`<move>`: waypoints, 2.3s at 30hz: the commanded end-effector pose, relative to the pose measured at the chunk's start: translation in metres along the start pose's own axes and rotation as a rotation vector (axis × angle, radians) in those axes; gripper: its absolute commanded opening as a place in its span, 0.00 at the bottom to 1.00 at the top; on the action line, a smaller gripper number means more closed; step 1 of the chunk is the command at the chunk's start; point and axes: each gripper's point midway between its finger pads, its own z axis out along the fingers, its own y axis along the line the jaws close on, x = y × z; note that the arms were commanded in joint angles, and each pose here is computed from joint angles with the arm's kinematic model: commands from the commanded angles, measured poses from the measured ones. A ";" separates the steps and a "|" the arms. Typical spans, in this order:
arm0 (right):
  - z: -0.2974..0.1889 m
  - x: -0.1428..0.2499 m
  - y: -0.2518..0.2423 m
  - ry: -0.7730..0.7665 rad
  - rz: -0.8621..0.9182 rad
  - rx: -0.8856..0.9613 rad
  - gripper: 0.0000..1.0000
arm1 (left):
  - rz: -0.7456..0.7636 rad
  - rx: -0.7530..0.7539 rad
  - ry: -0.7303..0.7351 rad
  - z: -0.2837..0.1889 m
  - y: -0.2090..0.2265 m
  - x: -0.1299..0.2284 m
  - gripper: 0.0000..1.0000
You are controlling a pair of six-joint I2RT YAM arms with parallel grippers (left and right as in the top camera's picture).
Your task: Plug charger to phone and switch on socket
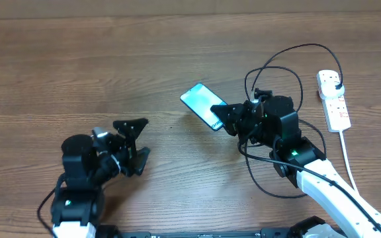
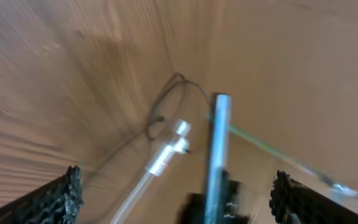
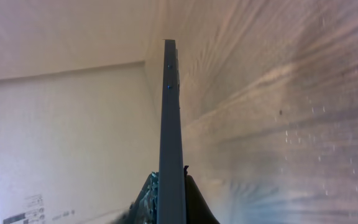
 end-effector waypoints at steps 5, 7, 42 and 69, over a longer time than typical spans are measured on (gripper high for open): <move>0.006 0.036 0.009 0.114 0.083 -0.011 0.04 | -0.097 0.153 0.190 0.023 -0.042 0.010 0.99; 0.009 0.047 0.011 0.130 0.107 -0.010 0.04 | -0.067 0.174 0.229 0.028 -0.048 0.011 0.97; 0.024 0.095 0.007 0.190 0.269 0.033 0.04 | -0.022 0.043 0.435 0.055 -0.014 0.046 0.38; 0.022 0.105 0.008 0.250 0.267 0.038 0.04 | 0.048 0.054 0.376 0.062 -0.013 0.042 0.25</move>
